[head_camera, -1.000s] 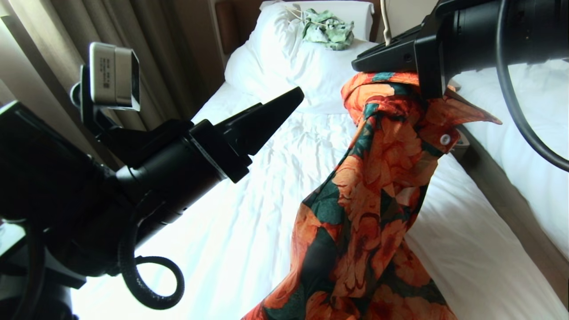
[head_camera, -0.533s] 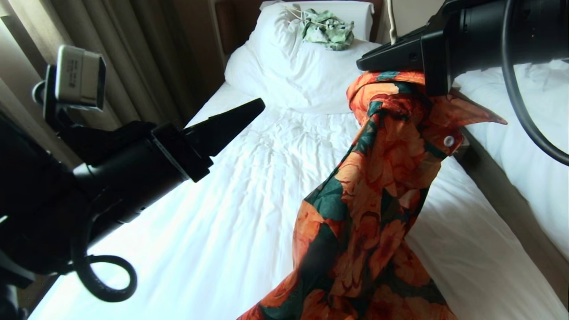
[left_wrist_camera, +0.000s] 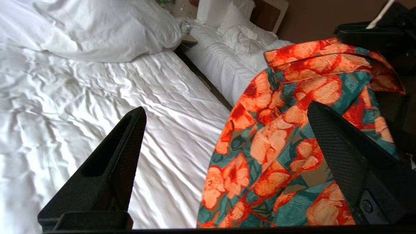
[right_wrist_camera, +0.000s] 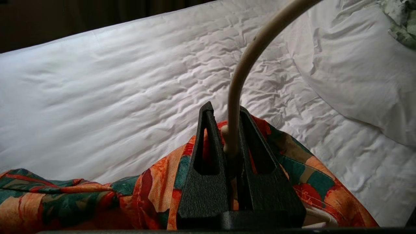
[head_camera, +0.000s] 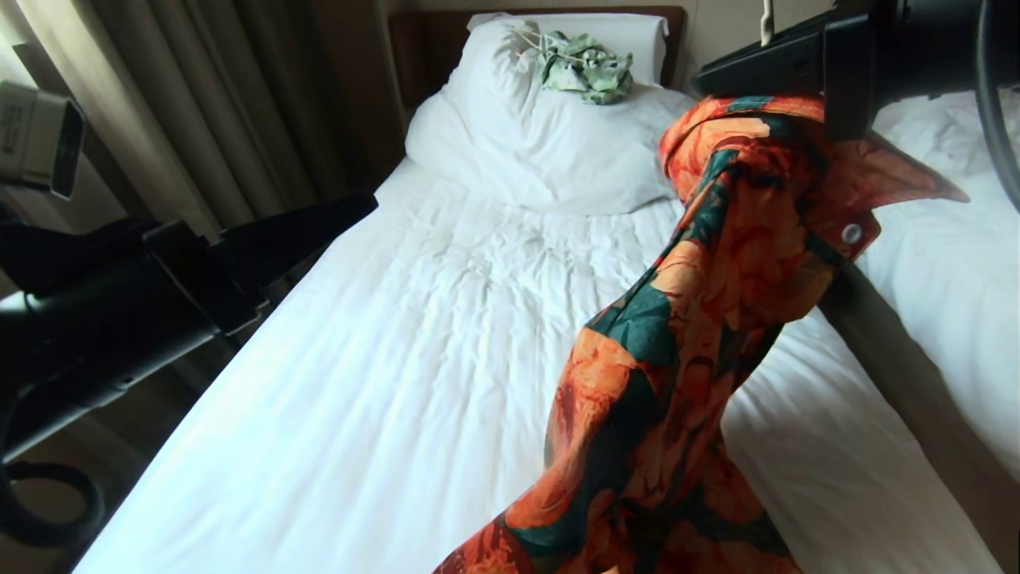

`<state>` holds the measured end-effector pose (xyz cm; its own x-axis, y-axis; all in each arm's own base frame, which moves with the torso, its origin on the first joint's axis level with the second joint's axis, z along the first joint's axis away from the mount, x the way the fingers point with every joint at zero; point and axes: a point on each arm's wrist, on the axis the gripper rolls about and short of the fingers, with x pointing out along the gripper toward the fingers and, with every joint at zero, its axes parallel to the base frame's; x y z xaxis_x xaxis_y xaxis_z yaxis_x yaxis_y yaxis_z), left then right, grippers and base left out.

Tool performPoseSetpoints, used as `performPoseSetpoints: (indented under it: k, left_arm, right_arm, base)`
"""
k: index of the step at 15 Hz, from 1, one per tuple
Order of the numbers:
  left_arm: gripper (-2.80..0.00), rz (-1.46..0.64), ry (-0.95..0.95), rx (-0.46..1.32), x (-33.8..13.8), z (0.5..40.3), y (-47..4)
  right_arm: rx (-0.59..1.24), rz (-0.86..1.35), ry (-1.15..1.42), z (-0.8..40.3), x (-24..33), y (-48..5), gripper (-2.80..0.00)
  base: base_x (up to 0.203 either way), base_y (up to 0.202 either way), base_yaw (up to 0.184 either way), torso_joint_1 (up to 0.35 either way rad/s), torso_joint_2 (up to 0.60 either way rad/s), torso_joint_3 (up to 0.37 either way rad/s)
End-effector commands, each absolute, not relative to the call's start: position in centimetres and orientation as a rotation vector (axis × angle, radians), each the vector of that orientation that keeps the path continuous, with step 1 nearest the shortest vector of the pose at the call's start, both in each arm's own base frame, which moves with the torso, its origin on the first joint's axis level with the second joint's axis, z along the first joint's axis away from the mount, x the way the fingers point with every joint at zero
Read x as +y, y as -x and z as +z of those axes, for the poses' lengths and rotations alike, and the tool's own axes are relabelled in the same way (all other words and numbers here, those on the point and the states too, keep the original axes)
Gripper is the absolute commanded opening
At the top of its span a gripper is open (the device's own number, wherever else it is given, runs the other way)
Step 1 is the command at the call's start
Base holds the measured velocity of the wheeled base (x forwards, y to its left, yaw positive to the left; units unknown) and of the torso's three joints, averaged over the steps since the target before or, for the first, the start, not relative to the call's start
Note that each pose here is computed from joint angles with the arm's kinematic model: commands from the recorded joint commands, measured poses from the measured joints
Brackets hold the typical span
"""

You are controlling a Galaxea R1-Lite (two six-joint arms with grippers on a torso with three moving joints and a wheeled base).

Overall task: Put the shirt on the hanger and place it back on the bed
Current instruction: Take the clothes hanger out of the clothes

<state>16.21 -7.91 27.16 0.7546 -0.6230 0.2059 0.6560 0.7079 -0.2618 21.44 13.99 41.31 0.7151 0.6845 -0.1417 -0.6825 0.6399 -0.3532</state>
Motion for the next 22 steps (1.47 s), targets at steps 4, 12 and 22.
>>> performPoseSetpoints:
  k: [4,12,22]
  left_arm:
    - [0.0,-0.56,0.317,-0.134,-5.1,26.9,-16.4]
    - [-2.8,-0.473,0.285,-0.138,-4.0,28.6,-15.6]
    - [-2.8,-0.482,0.326,-0.108,-3.3,28.4,-12.4]
  right_arm:
    - [0.011,0.757,0.404,41.1,12.8,-20.7,-2.8]
    - [0.005,0.725,0.404,41.4,12.2,-20.2,-2.8]
    - [-0.064,0.656,0.392,42.5,11.9,-20.2,-2.8]
  base:
    - [0.0,0.0,0.0,0.115,-0.47,-0.355]
    - [0.0,0.0,0.0,0.174,-0.53,-0.363]
    - [0.0,0.0,0.0,0.199,-0.51,-0.309]
